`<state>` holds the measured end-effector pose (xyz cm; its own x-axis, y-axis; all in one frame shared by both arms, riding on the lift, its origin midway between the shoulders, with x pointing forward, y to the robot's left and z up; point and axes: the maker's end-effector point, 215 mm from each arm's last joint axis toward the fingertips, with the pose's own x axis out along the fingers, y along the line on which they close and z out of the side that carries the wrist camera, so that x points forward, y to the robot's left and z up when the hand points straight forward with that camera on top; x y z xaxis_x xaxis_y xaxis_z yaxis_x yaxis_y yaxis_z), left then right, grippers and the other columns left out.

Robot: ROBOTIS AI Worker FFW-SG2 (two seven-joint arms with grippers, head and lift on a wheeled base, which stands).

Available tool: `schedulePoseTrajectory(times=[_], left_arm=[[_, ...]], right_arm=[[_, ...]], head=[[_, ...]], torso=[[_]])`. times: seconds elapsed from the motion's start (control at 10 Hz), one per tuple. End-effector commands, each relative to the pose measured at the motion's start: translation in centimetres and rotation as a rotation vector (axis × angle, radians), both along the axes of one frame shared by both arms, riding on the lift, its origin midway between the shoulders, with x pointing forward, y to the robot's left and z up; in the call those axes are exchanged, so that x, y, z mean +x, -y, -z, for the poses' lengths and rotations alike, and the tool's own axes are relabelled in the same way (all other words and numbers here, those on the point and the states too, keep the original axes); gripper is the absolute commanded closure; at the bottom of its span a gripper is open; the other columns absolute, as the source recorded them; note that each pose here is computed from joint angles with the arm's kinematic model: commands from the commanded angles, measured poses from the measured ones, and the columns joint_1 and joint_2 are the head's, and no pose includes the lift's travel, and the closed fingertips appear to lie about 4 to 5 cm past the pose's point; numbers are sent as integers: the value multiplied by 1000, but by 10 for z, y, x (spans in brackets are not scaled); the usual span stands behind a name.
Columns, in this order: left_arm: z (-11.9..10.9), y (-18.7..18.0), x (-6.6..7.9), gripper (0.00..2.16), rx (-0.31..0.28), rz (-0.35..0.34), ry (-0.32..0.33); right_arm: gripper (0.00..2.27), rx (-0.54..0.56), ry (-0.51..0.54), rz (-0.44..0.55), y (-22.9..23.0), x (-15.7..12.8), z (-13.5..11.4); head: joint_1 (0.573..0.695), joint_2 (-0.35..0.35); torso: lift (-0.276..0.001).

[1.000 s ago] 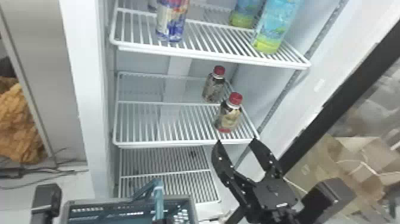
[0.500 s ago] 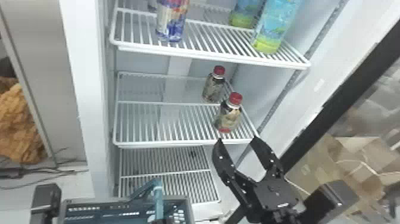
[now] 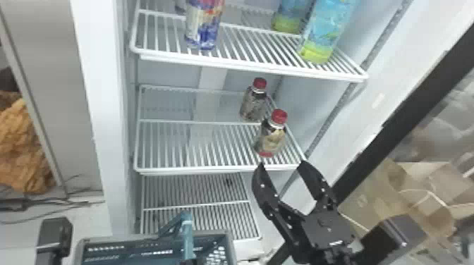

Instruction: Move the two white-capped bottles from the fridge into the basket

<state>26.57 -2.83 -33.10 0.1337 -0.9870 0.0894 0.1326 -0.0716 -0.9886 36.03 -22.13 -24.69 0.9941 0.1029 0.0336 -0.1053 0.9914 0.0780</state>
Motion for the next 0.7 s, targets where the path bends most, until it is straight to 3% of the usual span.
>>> schedulePoseTrajectory(times=[0.0,0.6], left_arm=[[0,0,0,1154,0,0,0],[1,0,-1,1154,-2,-1,-5]], right_arm=[[285,-1,3,0,0,0,-1],[283,-3,15,2,1,0,-4]], head=[[695,-350],[695,-350]], torso=[[-260],[-260]])
